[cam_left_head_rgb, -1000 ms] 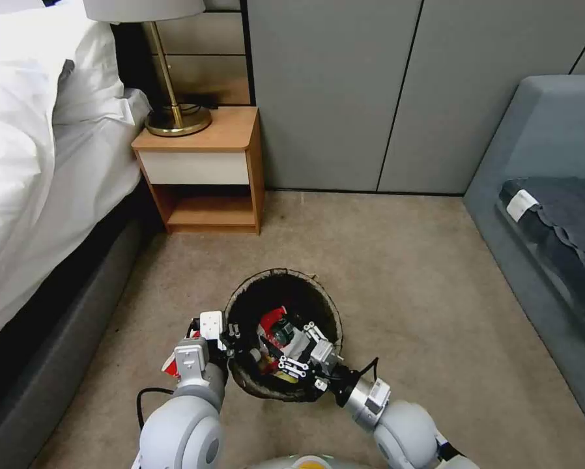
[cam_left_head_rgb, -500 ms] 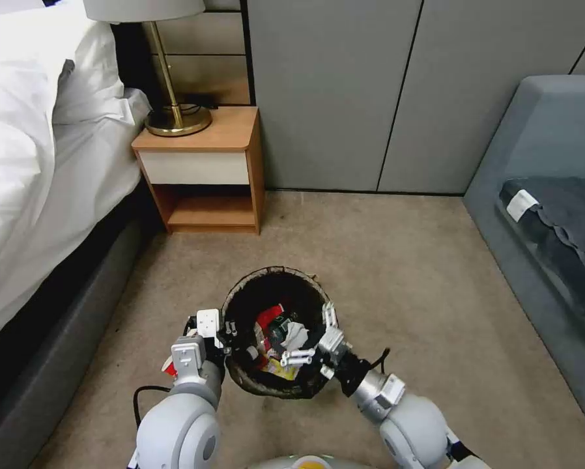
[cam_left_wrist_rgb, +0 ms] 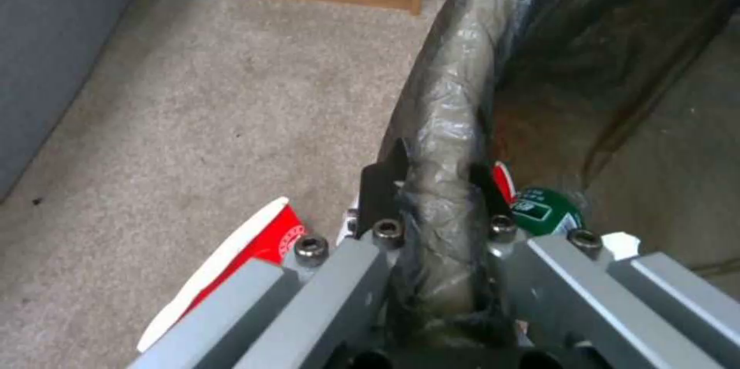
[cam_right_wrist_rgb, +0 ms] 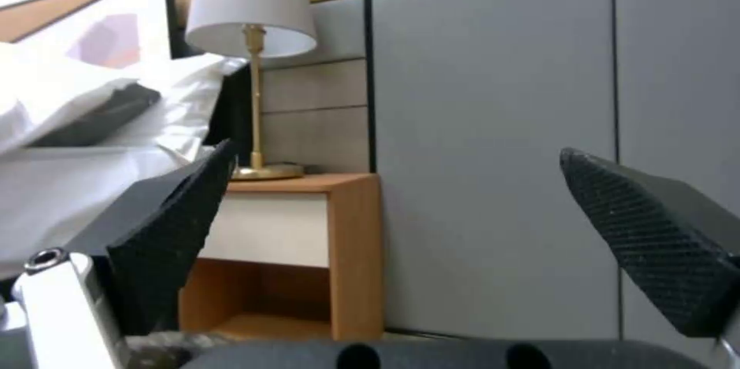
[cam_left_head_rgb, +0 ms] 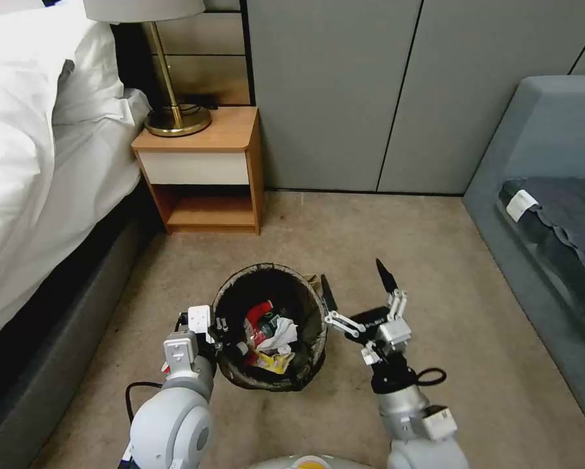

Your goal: Pick up the trash bin, then pick up the garbage from the floor and place it into the trash bin.

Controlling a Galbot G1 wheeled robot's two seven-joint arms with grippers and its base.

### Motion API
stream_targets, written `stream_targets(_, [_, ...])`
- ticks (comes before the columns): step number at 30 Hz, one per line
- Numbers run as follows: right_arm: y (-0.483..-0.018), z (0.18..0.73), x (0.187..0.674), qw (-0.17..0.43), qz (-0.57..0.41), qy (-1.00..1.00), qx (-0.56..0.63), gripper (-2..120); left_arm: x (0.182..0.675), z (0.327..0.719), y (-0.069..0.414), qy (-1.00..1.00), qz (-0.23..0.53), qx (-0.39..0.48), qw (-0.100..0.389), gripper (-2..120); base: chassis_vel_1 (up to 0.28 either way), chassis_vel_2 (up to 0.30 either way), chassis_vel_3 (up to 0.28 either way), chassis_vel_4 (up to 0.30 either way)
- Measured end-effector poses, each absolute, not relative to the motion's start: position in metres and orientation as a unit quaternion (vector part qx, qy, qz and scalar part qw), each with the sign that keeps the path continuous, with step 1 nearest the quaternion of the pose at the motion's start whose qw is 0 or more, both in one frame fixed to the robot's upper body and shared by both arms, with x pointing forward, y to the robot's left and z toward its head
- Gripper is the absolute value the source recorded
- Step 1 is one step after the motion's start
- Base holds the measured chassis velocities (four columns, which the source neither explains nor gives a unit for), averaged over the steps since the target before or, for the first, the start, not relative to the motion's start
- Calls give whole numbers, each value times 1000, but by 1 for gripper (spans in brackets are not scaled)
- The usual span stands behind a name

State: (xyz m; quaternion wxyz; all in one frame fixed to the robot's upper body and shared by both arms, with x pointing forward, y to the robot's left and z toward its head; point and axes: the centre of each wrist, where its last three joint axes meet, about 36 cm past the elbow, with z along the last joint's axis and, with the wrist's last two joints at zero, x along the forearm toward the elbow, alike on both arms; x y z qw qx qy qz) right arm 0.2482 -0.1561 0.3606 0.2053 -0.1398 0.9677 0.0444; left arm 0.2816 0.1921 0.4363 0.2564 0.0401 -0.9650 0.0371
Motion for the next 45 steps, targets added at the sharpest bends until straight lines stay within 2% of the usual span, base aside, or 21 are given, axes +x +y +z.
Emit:
stream_targets(27, [-162, 351, 259, 206, 26, 968, -139, 100, 279, 441, 189, -966, 44, 37, 252, 0, 0, 0, 0, 0])
stream_targets(45, [-162, 352, 263, 207, 27, 968, -139, 100, 280, 441, 190, -967, 44, 39, 248, 0, 81, 84, 80, 79])
